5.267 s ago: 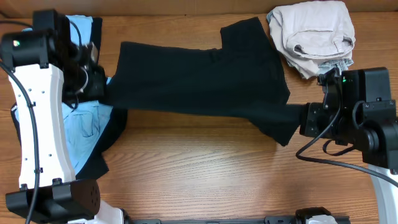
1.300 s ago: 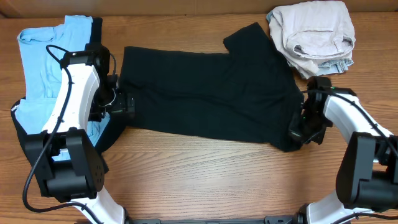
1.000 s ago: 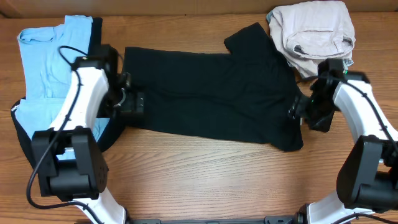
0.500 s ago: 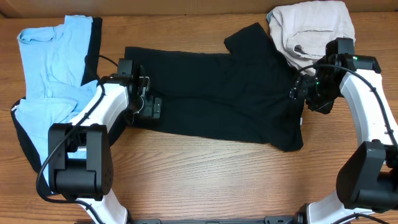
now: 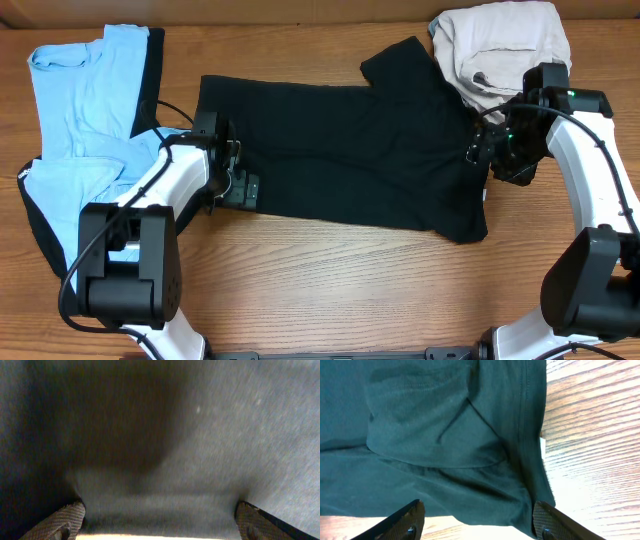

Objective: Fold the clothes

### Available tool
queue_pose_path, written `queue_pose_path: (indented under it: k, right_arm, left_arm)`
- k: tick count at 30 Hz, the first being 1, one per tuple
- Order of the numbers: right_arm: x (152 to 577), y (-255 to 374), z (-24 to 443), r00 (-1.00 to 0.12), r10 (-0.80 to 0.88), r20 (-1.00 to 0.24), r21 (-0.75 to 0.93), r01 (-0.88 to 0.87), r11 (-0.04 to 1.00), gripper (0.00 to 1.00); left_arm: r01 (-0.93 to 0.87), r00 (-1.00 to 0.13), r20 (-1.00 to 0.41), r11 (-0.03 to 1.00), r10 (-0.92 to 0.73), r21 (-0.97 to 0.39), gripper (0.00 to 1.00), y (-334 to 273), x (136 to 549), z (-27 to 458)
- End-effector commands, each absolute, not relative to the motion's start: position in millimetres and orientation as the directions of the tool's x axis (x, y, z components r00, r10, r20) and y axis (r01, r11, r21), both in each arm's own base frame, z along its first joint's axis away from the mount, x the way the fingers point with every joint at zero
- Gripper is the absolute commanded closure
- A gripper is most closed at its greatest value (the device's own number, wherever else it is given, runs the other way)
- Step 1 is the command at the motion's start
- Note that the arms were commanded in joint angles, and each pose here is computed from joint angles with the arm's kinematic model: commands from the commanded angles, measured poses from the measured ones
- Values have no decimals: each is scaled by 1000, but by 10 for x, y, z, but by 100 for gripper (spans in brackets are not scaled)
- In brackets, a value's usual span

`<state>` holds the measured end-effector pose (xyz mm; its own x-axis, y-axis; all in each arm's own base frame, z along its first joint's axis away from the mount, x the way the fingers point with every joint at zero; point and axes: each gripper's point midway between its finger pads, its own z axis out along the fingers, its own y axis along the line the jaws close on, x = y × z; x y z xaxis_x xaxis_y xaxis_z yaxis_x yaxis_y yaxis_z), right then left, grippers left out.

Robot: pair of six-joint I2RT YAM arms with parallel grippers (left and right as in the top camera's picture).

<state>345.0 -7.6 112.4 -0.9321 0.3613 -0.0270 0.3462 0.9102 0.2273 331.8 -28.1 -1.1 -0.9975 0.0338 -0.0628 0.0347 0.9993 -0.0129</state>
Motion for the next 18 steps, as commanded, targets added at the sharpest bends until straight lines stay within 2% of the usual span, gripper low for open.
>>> queue_pose_path:
  k: [1, 15, 18]
  right_arm:
    - [3490, -50, 1267, -941, 332, -71, 242, 307, 920, 27]
    - [3448, -44, 1263, -948, 312, -59, 238, 290, 927, 27]
    - [3457, -45, 1264, -948, 312, -62, 238, 290, 927, 27]
  left_arm:
    - [9, -996, 90, 1000, 10, -9, 0, -252, 2878, -239]
    - [7, -959, 283, 1000, 8, -3, 0, -229, 2403, -149]
    - [6, -967, 256, 1000, 9, -11, 0, -246, 2478, -145]
